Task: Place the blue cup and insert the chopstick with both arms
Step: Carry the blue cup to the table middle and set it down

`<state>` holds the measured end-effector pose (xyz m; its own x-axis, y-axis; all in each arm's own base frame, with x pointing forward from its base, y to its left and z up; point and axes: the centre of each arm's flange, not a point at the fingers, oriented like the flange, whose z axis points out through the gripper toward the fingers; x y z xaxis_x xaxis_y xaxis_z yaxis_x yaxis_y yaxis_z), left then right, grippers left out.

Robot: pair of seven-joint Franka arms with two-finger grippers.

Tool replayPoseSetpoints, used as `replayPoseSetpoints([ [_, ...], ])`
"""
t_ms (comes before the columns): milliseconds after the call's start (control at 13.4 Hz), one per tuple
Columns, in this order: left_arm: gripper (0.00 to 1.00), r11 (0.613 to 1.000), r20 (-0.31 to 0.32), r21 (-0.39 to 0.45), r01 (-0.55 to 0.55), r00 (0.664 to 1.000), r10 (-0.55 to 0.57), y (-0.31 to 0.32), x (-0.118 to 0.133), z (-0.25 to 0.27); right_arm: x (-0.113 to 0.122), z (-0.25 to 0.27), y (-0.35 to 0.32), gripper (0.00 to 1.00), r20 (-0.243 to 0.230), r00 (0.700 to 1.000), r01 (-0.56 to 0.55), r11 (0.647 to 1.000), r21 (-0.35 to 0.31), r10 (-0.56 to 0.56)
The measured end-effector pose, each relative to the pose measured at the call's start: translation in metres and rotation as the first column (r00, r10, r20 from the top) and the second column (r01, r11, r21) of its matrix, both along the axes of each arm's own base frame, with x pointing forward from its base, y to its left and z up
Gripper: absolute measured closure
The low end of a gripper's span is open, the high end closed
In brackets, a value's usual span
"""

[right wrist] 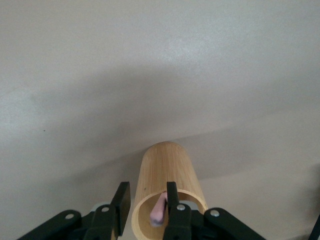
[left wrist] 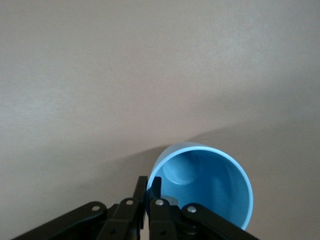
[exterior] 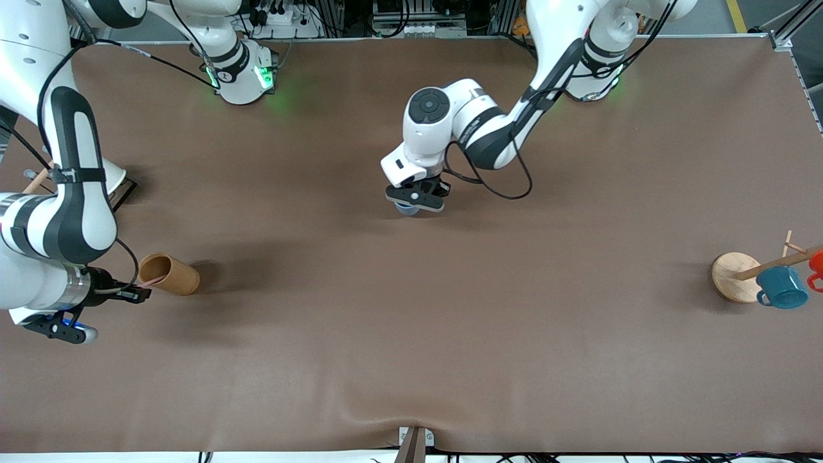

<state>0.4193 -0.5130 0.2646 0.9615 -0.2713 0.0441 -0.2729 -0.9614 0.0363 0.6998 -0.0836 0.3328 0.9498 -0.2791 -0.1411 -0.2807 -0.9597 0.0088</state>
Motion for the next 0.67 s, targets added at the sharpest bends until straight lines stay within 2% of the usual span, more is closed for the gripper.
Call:
replayPoseSetpoints([
  [149, 0.95, 1.000, 0.030, 0.000, -0.022, 0.999, 0.022, -0.012, -0.004, -0.006, -0.001, 0.000, 0.000, 0.64, -0.007, 1.000, 0.000, 1.000, 0.001, 0.000],
  [224, 0.90, 0.999, 0.044, 0.000, -0.039, 0.998, 0.039, -0.016, -0.004, -0.010, -0.002, 0.000, 0.000, 0.65, -0.014, 1.000, 0.000, 1.000, 0.002, 0.000],
  [448, 0.61, 0.997, 0.059, -0.011, -0.073, 0.996, 0.073, -0.020, 0.002, -0.020, -0.003, -0.001, -0.002, 0.69, -0.023, 1.000, 0.008, 1.000, 0.008, -0.008],
  [672, 0.30, 0.993, 0.096, -0.012, -0.115, 0.989, 0.115, -0.009, 0.029, 0.024, -0.004, -0.001, -0.004, 0.71, -0.025, 1.000, 0.014, 1.000, 0.014, -0.013],
])
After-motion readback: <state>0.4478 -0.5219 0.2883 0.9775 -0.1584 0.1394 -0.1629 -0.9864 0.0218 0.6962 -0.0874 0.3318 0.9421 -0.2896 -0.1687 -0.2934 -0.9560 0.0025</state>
